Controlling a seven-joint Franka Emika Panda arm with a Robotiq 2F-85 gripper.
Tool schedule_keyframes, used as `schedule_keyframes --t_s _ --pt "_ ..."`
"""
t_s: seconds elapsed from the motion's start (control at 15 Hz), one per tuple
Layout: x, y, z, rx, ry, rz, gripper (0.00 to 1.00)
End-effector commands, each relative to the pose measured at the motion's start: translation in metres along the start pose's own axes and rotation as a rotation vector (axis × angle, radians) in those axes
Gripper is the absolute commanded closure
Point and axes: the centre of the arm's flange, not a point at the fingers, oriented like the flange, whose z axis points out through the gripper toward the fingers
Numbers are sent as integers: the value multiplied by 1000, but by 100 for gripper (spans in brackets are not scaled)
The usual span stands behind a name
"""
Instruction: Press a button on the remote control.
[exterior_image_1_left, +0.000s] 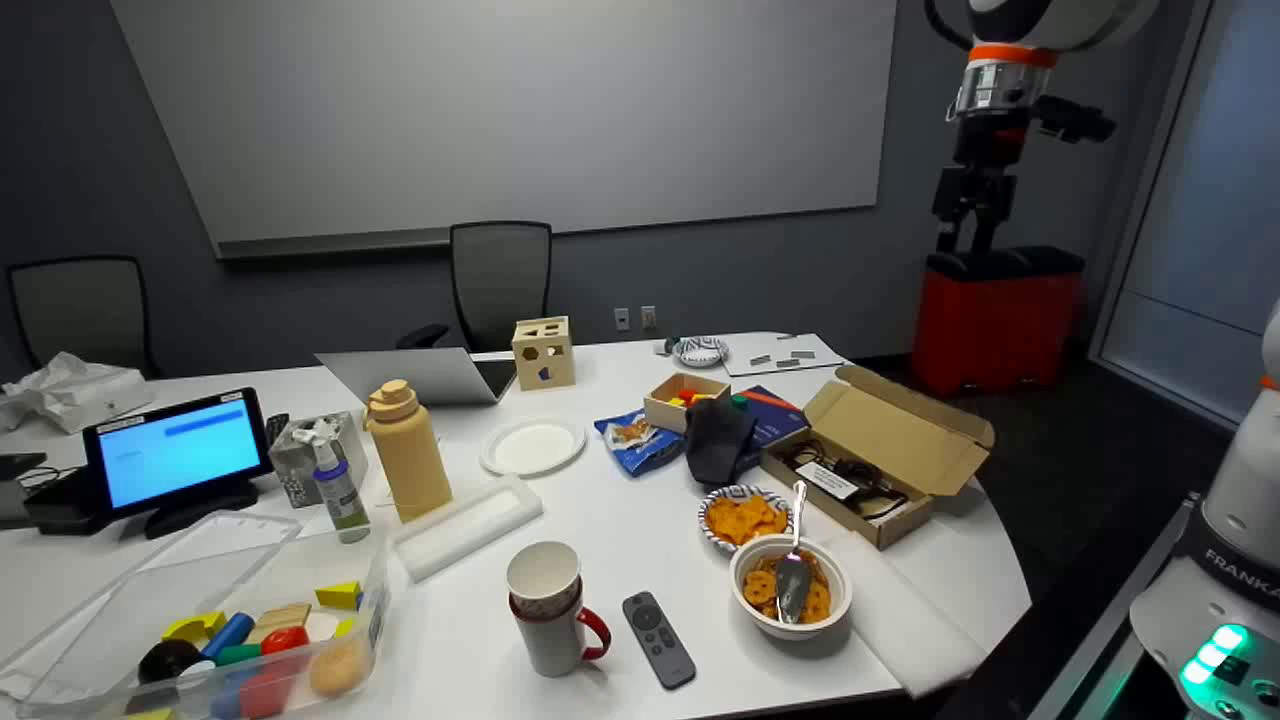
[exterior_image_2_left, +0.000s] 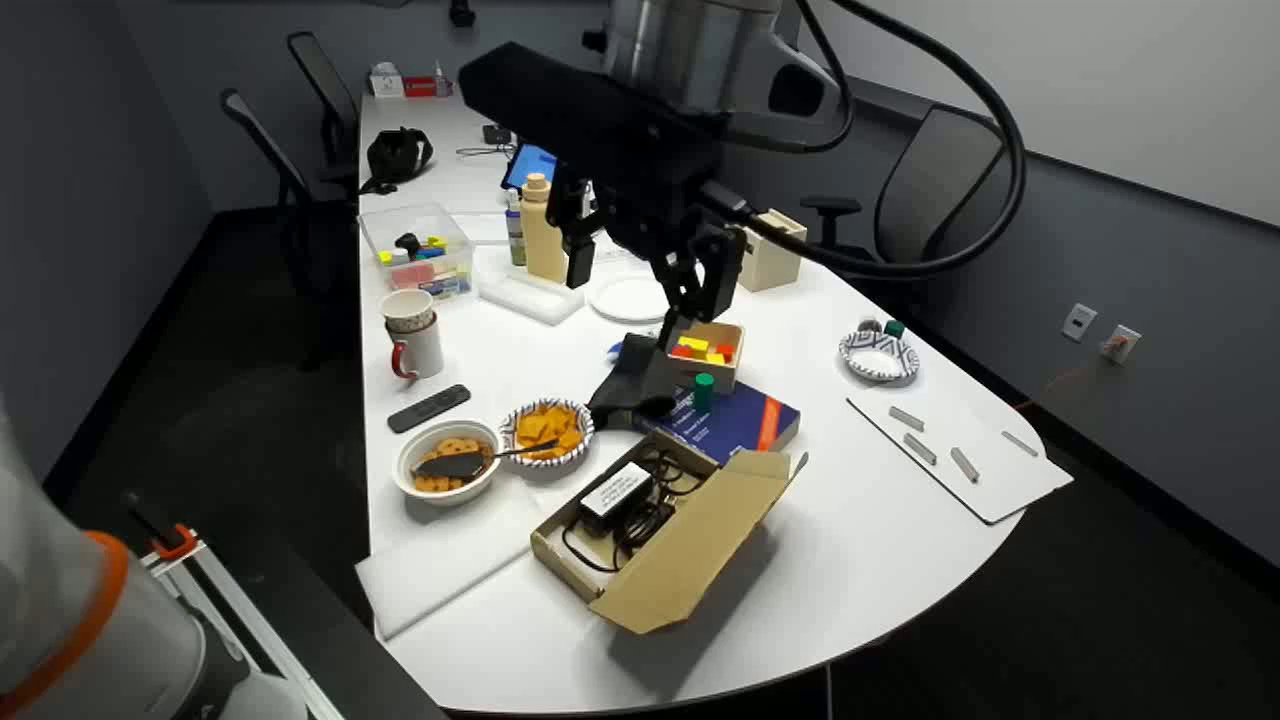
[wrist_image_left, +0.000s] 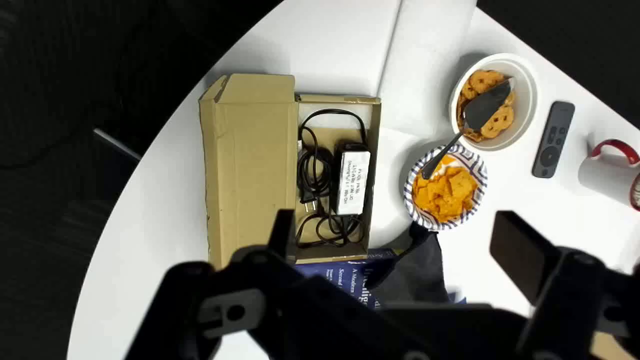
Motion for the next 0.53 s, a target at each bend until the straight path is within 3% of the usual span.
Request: schedule_keyframes --t_s 0.0,0.2,0.47 --pt "0 0 0 0 1 0 0" --pt "28 -30 13 -10 -1 -27 0" --pt "77 -114 63 -33 51 1 0"
